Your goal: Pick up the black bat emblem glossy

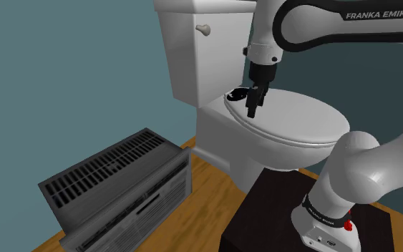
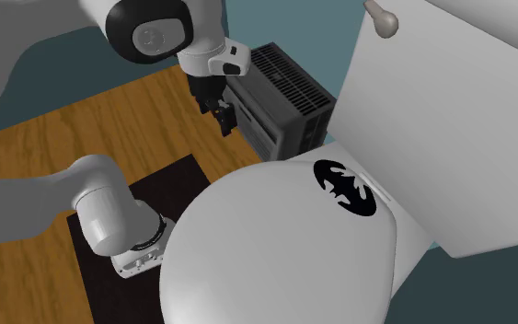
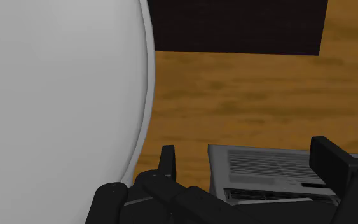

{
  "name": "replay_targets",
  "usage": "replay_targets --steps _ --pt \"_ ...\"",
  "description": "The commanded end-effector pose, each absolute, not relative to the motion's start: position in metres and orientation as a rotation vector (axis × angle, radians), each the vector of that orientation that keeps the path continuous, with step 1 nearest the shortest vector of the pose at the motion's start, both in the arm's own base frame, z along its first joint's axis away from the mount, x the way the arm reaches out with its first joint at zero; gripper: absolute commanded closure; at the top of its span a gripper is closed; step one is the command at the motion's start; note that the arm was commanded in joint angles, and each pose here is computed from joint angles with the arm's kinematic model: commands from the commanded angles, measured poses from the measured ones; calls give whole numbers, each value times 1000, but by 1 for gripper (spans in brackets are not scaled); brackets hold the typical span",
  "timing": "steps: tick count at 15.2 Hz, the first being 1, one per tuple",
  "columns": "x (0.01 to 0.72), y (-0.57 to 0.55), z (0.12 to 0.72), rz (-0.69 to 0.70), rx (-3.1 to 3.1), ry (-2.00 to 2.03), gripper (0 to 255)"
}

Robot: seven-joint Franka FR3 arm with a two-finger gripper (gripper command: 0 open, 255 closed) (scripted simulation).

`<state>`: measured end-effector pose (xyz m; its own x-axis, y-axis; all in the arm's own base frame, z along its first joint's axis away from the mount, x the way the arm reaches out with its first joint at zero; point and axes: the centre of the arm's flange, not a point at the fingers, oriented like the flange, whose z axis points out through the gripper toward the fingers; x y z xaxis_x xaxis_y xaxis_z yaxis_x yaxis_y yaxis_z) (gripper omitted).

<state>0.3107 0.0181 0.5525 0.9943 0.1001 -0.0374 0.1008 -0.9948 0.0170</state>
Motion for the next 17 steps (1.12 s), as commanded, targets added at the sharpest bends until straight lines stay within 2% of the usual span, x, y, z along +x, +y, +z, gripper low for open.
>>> replay_targets --steps 1,17 --pt "311 18 552 -57 3118 157 0" --pt "438 -177 550 -117 3224 -716 0"
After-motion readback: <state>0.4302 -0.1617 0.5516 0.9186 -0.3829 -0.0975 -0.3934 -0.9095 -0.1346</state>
